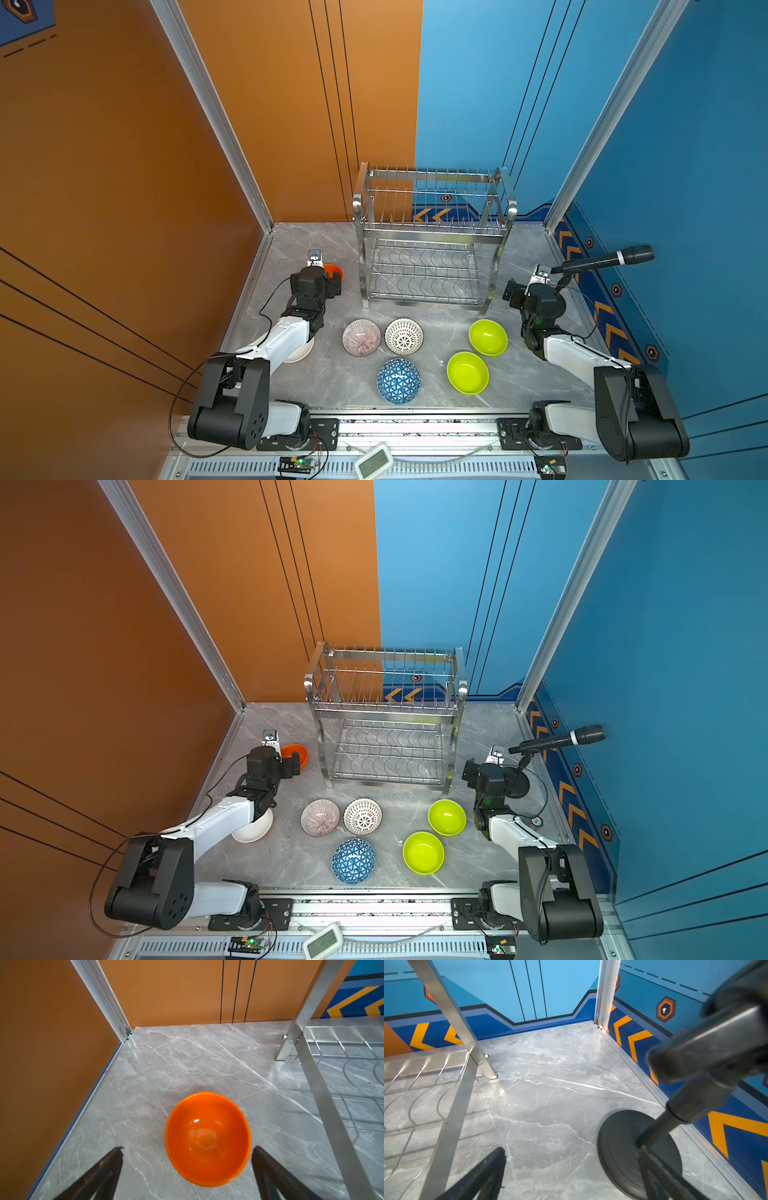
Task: Load bowls into a dish rack
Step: Move the dish rack to the top-center of the table.
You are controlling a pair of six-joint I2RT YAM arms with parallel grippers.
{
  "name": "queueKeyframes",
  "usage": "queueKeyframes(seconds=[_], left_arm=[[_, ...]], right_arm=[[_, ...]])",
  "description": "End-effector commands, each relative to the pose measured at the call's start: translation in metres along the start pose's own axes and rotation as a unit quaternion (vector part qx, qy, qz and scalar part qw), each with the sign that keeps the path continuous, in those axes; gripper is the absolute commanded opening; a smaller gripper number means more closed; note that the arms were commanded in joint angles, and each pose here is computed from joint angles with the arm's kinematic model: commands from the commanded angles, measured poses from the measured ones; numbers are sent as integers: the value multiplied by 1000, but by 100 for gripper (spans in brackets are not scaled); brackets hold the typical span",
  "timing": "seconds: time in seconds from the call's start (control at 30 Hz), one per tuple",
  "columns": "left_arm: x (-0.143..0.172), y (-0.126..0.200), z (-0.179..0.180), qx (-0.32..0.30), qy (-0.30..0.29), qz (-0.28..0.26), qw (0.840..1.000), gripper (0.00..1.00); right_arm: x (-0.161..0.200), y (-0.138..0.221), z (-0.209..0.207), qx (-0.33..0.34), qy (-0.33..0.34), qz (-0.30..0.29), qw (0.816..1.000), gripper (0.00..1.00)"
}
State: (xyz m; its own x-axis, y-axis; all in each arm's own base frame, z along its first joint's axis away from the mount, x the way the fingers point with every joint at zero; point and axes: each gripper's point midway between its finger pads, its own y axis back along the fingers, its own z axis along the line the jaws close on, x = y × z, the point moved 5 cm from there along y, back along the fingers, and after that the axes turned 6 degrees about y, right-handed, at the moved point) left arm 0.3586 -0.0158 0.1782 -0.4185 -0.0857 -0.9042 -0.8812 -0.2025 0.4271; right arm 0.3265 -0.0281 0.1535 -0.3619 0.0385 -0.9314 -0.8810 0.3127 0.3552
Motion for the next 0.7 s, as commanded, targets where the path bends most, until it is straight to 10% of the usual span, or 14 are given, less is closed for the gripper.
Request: queueKeyframes(seconds=[0.0,0.67], left_arm=[[0,9,2,-15,38,45,998,98],[-7,72,-71,313,146,150,926,95]], right_arm=[[-10,6,-8,22,-40,9,999,99],[-21,82,14,-196,-149,22,969,99]])
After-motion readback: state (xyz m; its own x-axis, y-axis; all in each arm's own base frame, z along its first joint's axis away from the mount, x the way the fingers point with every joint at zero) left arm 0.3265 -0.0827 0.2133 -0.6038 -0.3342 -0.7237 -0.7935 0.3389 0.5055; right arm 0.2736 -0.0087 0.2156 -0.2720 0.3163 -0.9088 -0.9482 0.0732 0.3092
